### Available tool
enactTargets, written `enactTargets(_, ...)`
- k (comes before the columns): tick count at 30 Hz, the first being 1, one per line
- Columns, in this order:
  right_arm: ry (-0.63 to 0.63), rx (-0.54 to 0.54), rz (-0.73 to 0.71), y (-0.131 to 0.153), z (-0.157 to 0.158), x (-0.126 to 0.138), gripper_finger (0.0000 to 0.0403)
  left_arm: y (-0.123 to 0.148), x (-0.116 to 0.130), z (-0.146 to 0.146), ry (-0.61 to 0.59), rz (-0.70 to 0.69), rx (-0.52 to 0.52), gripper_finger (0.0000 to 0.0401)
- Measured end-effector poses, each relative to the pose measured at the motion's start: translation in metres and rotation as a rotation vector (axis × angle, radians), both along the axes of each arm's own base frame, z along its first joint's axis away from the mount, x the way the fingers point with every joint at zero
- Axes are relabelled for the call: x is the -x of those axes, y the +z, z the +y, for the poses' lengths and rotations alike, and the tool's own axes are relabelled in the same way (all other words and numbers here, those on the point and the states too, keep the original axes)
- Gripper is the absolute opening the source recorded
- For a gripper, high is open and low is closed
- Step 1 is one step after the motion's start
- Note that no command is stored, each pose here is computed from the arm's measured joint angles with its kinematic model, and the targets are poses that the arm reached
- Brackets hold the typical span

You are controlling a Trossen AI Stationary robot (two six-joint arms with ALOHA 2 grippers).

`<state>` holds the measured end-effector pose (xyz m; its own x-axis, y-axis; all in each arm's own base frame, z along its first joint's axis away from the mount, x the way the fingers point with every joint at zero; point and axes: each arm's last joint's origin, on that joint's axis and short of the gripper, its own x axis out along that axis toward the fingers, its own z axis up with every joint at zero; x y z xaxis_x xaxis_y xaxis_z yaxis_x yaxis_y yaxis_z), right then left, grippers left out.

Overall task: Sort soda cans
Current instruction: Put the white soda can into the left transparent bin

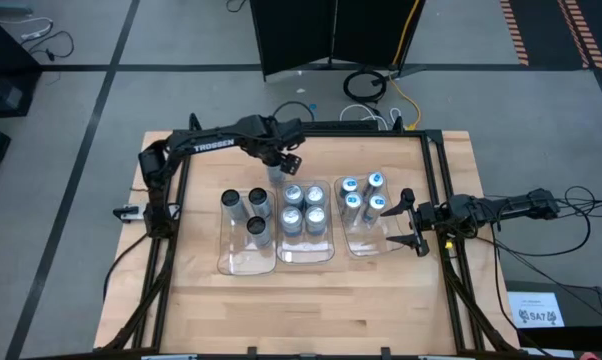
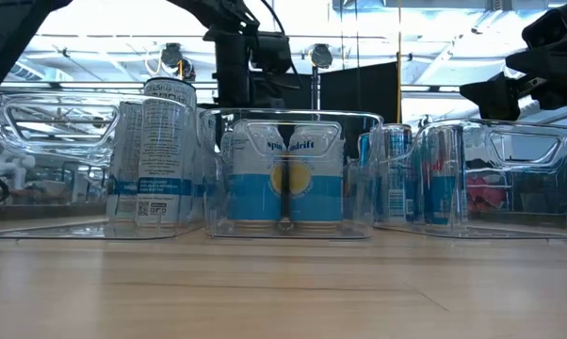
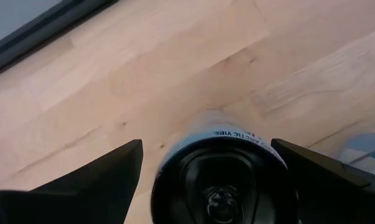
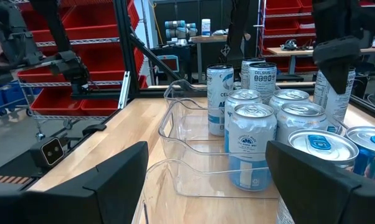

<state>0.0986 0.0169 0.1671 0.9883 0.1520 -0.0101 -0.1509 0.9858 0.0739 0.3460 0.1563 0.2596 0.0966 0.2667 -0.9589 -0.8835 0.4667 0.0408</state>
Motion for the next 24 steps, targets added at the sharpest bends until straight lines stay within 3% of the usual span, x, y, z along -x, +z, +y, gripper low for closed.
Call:
enactTargets(9,0.000,0.000,0.000,0.0000,0.0000,0.0000,0.0318,-0.0011,0.0006,-0.0031,-0.011,0.006,0.044,0.0356)
enactTargets(18,0.000,0.000,0.000,0.0000,0.0000,0.0000,0.0318,-0.0011,0.0016,-0.0034,0.013,0.006,0.055,0.0287)
enactTargets(24,0.000,0.000,0.000,0.0000,0.0000,0.0000,0.0318,-0.0009,0.0015,-0.0033,0.013,0.004,0.054,0.0279)
